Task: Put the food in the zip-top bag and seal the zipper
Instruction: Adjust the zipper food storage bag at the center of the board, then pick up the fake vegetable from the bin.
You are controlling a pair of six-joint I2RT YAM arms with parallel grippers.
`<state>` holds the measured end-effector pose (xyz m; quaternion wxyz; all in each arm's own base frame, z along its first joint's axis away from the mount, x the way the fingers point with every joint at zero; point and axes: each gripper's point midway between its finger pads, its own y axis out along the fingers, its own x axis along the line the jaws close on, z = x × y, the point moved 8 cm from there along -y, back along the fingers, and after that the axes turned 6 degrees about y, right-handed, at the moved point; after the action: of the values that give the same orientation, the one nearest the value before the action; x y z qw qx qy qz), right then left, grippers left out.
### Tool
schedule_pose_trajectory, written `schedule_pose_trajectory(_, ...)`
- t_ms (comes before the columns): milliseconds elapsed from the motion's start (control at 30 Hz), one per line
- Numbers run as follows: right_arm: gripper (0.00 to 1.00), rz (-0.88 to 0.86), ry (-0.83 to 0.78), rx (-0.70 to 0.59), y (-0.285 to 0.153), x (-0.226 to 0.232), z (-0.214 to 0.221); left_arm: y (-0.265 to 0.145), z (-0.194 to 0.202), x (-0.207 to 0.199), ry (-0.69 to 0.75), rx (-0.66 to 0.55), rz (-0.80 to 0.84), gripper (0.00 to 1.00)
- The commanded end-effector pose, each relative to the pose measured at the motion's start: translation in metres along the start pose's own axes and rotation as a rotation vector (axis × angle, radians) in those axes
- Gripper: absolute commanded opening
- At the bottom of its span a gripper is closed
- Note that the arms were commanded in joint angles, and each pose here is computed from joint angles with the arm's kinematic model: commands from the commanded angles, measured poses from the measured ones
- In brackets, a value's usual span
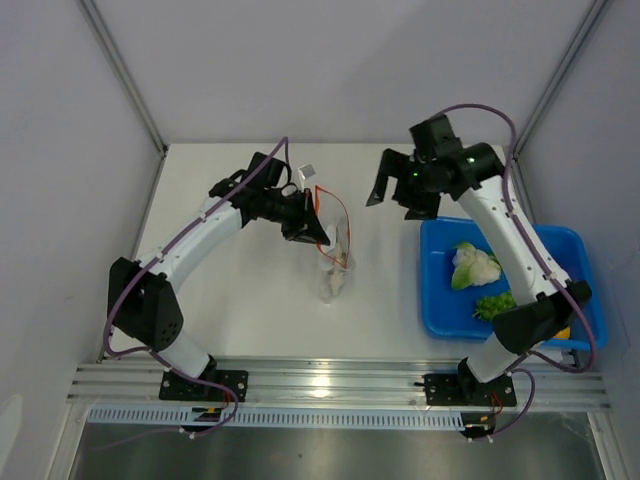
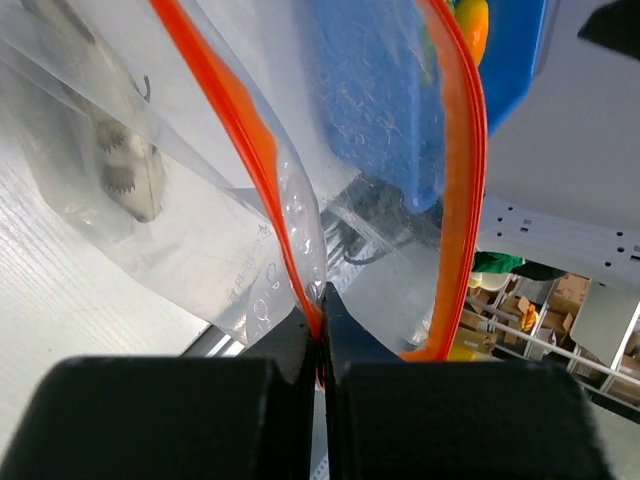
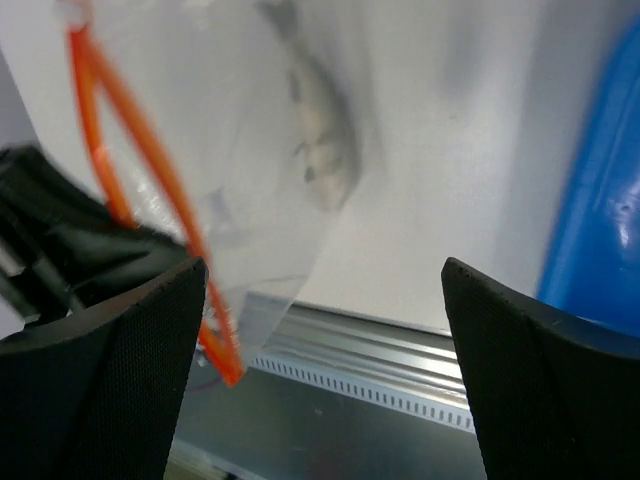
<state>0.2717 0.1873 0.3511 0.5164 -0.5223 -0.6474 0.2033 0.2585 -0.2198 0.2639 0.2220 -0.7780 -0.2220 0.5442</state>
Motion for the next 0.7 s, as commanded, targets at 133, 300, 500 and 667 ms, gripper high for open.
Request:
schedule_pose_trajectory(133, 1.0, 0.16, 0.38, -0.14, -0.025, -0.105, -0.012, -0.014, 0.001, -0.01, 0.071, -0.045, 0.034, 0.01)
schedule_pose_trajectory(300, 0.99, 0.461, 0.306, -0.078, -0.008, -0.159, 0.007, -0.014, 0.002, -0.01, 0.076, -0.05, 0.04, 0.01)
schedule_pose_trajectory(500, 0.99, 0.678, 0.219, -0.024, 0.01, -0.19, 0.019, -0.013, 0.008, -0.006, 0.076, -0.047, 0.043, 0.01)
schedule_pose_trajectory(667, 0.97, 0.88, 0.149, 0.003, 0.025, -0.212, 0.021, -0.011, 0.012, -0.002, 0.073, -0.038, 0.045, 0.01)
